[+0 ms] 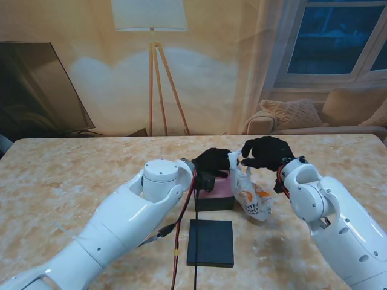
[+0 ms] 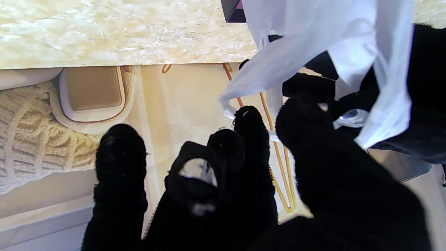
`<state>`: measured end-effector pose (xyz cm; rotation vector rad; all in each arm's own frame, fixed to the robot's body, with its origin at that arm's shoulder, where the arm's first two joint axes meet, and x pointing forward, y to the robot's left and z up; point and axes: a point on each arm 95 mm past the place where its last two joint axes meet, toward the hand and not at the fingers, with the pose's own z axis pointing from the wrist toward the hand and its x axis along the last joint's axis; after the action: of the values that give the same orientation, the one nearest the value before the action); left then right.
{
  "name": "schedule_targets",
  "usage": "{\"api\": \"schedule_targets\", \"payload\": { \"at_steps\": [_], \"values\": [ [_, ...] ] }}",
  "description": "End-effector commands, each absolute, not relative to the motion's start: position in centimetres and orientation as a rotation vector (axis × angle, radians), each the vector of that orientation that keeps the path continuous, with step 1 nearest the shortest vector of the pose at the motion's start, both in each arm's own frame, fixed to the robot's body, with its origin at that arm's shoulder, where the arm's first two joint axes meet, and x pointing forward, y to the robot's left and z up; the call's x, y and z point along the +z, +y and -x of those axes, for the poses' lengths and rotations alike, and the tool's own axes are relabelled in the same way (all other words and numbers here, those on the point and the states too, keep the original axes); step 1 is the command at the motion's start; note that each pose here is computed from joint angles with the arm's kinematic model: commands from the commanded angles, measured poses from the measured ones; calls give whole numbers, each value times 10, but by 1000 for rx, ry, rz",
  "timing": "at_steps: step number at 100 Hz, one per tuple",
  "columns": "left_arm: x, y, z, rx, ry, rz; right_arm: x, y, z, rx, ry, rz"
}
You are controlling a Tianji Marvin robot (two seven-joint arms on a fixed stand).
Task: Pack mini donuts into a plastic bag, tie the opening and put the bag into the gift box
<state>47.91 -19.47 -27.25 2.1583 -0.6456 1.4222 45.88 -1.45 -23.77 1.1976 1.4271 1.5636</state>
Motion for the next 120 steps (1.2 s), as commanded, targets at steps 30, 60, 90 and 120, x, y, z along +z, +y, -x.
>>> {"api": "schedule_targets", "payload": {
  "at_steps": [30,60,90,120],
  "values": [
    [-269,-196,-477,1407,-640,-2121,-249,-10,-460,1603,1463,-1338],
    [-268,-196,-478,1424,-625,-2141,-246,-16,-459,1625,1392,-1305],
    [-267,-199,-479,1425,-614,-2152,-238,-26,-448,1702,1412,-1388],
    [-266,-199,-478,1426,-620,-2135,-242,-20,-453,1628,1431,-1424]
  ]
}}
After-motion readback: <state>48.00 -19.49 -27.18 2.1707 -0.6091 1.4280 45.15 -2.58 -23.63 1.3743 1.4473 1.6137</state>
